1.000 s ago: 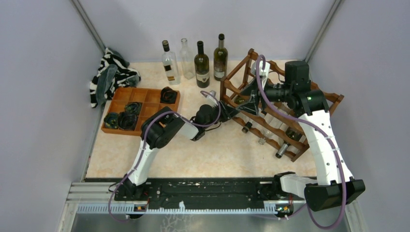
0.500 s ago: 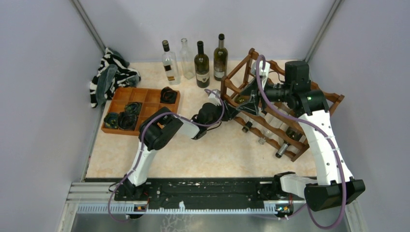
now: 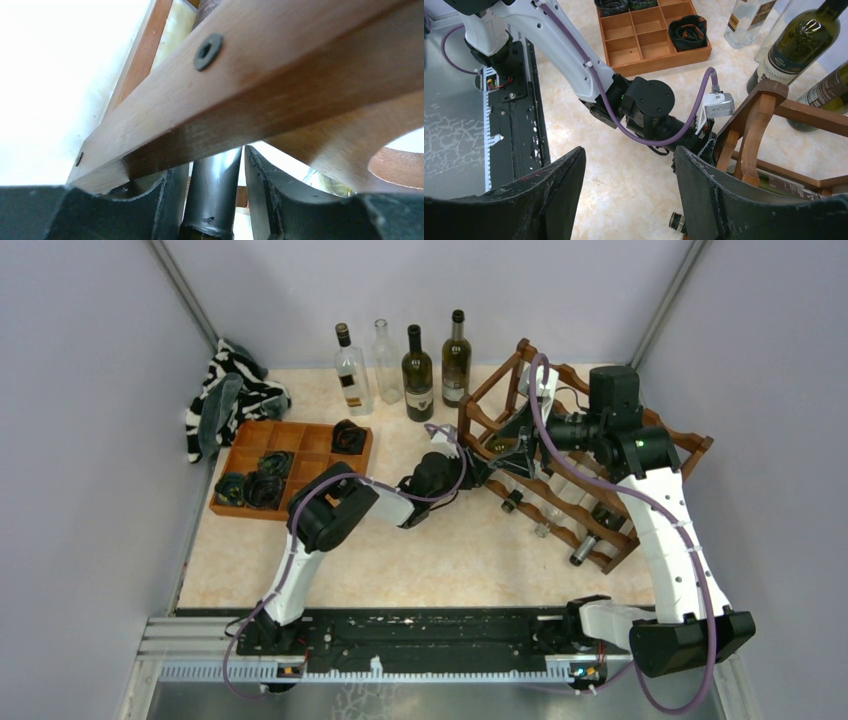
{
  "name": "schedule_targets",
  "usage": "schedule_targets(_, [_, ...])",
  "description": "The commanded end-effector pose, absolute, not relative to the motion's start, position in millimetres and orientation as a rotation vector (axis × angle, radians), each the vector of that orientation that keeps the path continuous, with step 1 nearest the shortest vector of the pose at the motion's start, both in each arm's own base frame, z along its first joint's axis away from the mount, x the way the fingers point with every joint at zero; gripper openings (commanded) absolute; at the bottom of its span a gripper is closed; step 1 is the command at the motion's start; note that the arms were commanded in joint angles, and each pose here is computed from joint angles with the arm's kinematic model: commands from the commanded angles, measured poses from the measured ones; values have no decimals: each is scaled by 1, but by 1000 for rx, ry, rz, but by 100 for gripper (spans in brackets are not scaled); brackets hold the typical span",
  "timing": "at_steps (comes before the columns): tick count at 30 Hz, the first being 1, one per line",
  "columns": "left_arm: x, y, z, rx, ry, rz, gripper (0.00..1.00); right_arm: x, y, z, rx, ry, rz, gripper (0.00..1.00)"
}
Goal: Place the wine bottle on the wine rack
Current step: Adjust the wine bottle in the wine rack.
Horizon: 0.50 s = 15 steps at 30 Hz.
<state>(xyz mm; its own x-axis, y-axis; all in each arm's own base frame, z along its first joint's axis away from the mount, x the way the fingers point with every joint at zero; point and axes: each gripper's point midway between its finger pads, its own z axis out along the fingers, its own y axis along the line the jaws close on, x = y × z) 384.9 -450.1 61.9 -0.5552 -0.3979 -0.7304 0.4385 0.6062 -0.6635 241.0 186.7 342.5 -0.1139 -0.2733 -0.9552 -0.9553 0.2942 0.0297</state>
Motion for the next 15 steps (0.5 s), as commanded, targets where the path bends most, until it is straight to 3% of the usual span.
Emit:
schedule_targets(1, [395, -444, 71, 84, 1844, -947, 53, 234, 186, 358, -1176, 1521, 862, 65])
schedule_targets(15, [390, -434, 85, 83, 1802, -937, 63, 234, 186, 357, -1178, 1523, 862, 65])
